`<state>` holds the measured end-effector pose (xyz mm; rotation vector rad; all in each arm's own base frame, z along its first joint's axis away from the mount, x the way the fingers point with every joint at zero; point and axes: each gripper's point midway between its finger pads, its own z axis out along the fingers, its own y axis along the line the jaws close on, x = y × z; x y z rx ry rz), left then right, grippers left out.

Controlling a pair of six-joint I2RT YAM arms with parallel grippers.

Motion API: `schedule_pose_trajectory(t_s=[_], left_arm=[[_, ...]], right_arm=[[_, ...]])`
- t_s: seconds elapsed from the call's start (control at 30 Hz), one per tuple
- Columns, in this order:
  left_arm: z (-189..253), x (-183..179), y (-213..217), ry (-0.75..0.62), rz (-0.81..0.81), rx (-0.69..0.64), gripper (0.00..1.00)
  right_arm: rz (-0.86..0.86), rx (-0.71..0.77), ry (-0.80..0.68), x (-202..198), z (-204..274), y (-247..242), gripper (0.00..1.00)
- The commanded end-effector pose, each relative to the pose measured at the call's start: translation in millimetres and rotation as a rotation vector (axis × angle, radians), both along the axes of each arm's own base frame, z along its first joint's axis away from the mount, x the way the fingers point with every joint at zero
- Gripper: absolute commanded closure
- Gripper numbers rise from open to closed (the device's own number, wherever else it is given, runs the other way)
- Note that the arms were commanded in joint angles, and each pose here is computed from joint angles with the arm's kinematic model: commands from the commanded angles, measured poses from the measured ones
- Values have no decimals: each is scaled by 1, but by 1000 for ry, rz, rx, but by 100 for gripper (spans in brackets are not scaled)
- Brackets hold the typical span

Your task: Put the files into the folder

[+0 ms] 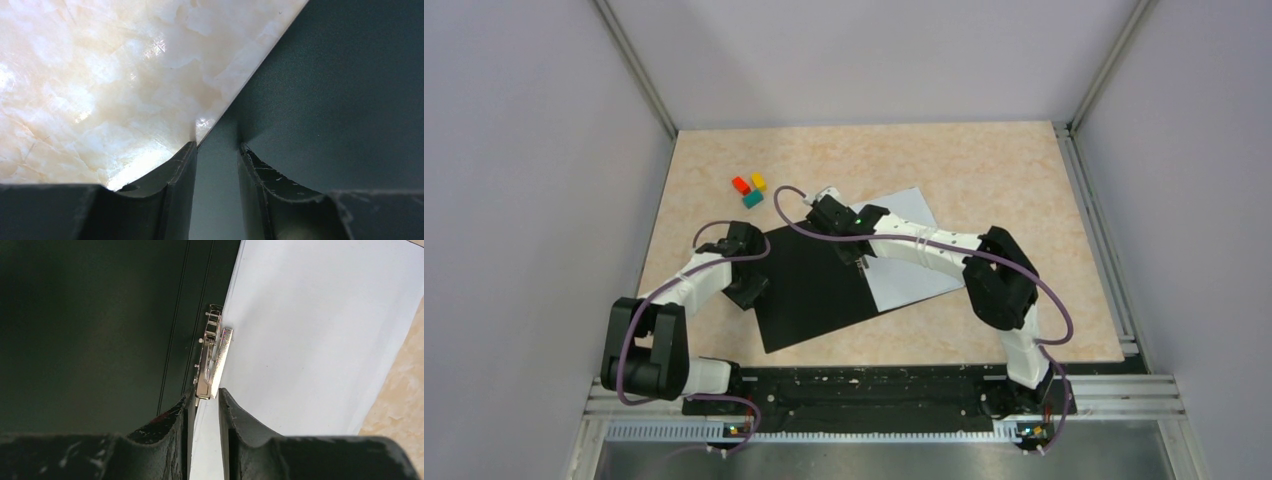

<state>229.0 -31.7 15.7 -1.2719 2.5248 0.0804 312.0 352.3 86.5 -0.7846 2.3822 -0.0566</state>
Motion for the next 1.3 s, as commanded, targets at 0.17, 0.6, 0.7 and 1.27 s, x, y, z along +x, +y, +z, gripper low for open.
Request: schedule_pose_trajectory(t_s=[0.17, 0.6, 0.7, 1.27], left_arm=[[-18, -4, 2, 36, 5, 4, 60], [-18, -4, 2, 34, 6, 0, 61], [-19, -4, 2, 36, 6, -1, 61], [-22, -6, 4, 50, 16, -4, 61]], right_arm=[[14, 46, -45, 6, 22, 15, 77], [24, 54, -44, 3, 23, 21, 74], [13, 41, -46, 5, 20, 19, 75], [-6, 31, -37, 1, 13, 11, 90]])
